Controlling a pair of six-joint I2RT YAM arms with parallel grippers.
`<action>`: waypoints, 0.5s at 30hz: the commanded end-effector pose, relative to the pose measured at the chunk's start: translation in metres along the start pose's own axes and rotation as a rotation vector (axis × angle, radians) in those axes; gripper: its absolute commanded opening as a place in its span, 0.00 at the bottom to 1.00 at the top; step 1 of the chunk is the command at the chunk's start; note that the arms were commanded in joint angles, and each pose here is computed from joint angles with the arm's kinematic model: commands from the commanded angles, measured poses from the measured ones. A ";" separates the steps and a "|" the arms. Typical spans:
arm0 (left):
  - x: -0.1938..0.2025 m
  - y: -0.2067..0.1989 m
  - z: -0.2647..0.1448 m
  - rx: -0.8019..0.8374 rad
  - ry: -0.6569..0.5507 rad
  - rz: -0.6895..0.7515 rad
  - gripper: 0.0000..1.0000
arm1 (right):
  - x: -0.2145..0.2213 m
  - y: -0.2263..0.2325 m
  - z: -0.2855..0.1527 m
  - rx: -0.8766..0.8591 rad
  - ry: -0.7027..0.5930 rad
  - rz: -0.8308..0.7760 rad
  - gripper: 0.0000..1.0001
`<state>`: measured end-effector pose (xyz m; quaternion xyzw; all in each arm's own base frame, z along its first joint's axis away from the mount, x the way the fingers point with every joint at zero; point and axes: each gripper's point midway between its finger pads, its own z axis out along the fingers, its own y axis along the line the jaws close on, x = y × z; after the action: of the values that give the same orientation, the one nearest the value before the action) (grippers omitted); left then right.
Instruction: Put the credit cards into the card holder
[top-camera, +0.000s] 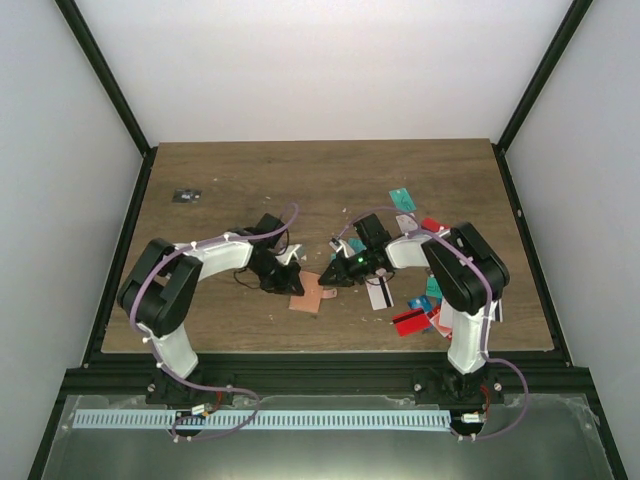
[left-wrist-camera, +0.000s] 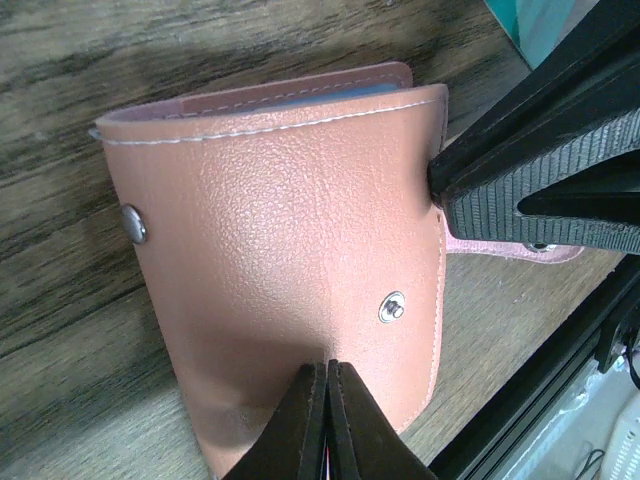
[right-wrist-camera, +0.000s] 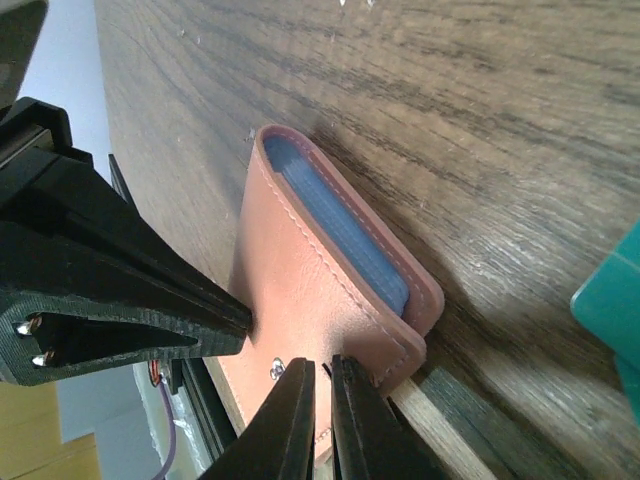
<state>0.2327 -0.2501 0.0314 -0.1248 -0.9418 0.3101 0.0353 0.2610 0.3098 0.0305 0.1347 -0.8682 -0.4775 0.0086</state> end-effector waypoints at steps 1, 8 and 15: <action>0.024 0.029 0.016 -0.086 0.073 -0.025 0.04 | 0.017 -0.026 0.000 0.135 0.035 0.089 0.09; 0.034 0.031 0.023 -0.059 0.090 -0.041 0.04 | -0.001 0.003 -0.017 0.137 -0.009 0.034 0.11; 0.034 0.028 0.023 -0.036 0.078 -0.047 0.04 | -0.015 0.031 -0.044 0.198 -0.050 -0.040 0.17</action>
<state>0.2302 -0.2533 0.0274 -0.1338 -0.9321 0.3356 0.0245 0.2655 0.2951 0.0480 0.1167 -0.9035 -0.4125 0.0027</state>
